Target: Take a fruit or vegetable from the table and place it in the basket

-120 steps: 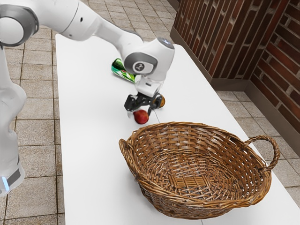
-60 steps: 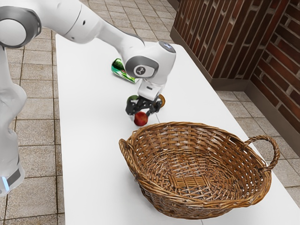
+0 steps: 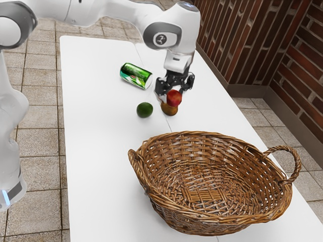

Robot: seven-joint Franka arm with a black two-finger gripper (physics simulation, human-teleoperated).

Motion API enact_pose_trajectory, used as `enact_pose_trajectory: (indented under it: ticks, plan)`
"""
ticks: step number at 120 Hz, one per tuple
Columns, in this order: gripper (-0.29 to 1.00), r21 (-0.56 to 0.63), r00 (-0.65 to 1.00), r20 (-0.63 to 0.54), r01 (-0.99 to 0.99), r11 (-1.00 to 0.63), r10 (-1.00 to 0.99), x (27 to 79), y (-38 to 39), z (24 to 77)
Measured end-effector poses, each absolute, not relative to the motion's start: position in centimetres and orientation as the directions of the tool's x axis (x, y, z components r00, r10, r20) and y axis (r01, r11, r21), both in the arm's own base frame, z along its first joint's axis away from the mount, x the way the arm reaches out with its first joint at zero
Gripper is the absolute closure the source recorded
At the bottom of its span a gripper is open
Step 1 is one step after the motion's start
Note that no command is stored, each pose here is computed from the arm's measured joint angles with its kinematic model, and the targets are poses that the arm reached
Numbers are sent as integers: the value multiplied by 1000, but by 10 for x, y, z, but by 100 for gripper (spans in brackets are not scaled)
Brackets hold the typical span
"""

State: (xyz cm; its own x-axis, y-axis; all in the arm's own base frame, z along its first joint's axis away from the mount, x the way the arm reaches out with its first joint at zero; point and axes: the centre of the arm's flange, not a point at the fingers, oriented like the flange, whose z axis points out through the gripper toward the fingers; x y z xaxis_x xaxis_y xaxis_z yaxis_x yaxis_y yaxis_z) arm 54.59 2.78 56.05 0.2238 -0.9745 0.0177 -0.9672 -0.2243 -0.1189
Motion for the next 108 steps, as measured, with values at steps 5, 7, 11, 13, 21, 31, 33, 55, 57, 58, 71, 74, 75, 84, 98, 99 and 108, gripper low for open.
enact_pose_trajectory:
  ticks: [5,7,11,13,21,31,33,55,57,58,71,74,75,84,98,99,108]
  plan:
    - [34,-148,210,28,-966,-212,-977,547,21,585]
    - [34,-156,198,33,-967,-201,-980,546,14,593]
    - [33,-167,165,42,-971,-170,-985,545,-4,605]
    - [33,-169,142,45,-974,-147,-989,545,-17,609]
    - [34,-170,36,60,-984,-45,-998,537,-78,619]
    - [35,-177,-76,72,-982,63,-994,522,-143,631]
    - [35,-179,-94,75,-981,80,-993,518,-153,634]
    - [35,-174,-210,92,-966,192,-973,492,-227,637]
    - [35,-171,-212,92,-966,195,-973,492,-230,636]
    - [35,-170,-213,91,-966,196,-973,492,-232,635]
    - [31,-155,-211,87,-968,196,-974,496,-241,622]
    - [26,-152,-209,85,-969,195,-974,497,-242,620]
    - [24,-151,-209,83,-969,195,-974,498,-242,619]
    - [14,-146,-210,77,-969,198,-975,499,-247,614]
    - [6,-147,-209,71,-969,197,-975,503,-251,610]
    - [6,-149,-208,71,-969,196,-976,503,-250,611]
    - [3,-165,-167,57,-974,156,-984,515,-227,618]
